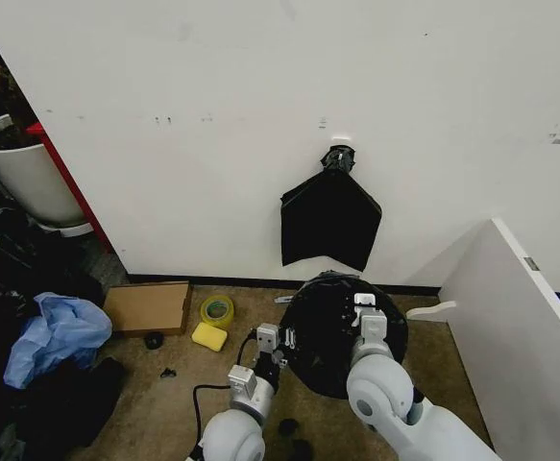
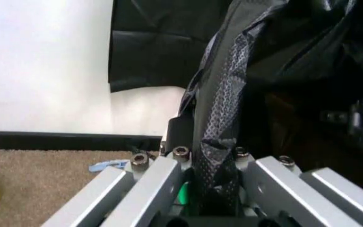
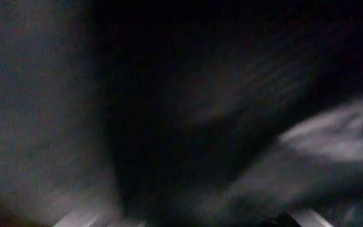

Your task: Place the garbage bag over the trash bin.

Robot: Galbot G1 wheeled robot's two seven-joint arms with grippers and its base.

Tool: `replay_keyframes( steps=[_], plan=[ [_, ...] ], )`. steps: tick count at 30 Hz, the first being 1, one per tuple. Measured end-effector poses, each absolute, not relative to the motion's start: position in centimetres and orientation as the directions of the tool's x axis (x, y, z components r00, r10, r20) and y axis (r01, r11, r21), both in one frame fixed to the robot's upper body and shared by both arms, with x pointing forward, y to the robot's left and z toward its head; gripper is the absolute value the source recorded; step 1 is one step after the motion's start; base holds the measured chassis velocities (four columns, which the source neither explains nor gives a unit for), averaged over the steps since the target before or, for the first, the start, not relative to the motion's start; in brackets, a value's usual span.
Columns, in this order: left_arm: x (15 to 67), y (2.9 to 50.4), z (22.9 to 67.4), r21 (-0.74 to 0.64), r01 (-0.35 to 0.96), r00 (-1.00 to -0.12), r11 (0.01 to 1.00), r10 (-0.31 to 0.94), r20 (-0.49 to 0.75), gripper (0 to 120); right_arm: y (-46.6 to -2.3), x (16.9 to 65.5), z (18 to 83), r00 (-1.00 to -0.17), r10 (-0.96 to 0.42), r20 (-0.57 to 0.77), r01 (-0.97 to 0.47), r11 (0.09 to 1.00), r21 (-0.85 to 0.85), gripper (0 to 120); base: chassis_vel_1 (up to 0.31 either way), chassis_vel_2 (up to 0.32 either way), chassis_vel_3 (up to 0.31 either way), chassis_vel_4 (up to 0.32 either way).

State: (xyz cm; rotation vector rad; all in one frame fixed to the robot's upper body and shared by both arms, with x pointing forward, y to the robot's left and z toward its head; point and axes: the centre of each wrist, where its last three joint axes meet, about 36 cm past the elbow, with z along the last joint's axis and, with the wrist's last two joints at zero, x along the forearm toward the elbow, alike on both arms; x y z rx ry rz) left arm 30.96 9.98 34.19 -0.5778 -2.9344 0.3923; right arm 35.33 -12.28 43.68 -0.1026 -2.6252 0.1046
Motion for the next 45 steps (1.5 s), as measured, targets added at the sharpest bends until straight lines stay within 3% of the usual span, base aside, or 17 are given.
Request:
replay_keyframes(
  steps=[5,13,29,39,45],
  plan=[
    [31.3,9.9,34.1,-0.282,0.350,-0.921,0.893,0.384,0.071,0,-12.0,35.6,42.9,-0.862,0.052,0.504,-0.002,0.994,-0.106,0,0.000,0.000,0.000,0.000],
    [32.8,9.7,32.9,-0.301,0.376,-0.911,0.876,0.409,0.054,0,-15.9,39.0,41.1,-0.841,-0.088,0.535,-0.165,0.981,-0.098,0,0.000,0.000,0.000,0.000],
    [33.8,9.7,32.3,-0.272,0.419,-0.898,0.866,0.440,0.022,0,-16.2,44.2,35.8,-0.845,0.120,0.521,-0.059,0.948,-0.313,0,0.000,0.000,0.000,0.000],
    [36.1,10.9,32.0,-0.250,0.405,-0.907,0.880,0.420,0.010,0,-15.9,41.8,35.6,-0.912,0.115,0.394,-0.053,0.918,-0.392,0,0.000,0.000,0.000,0.000],
    [36.8,11.1,32.1,-0.253,0.402,-0.908,0.880,0.418,0.009,0,-17.9,41.5,34.1,-0.936,0.136,0.325,-0.046,0.867,-0.496,0,0.000,0.000,0.000,0.000]
  ],
)
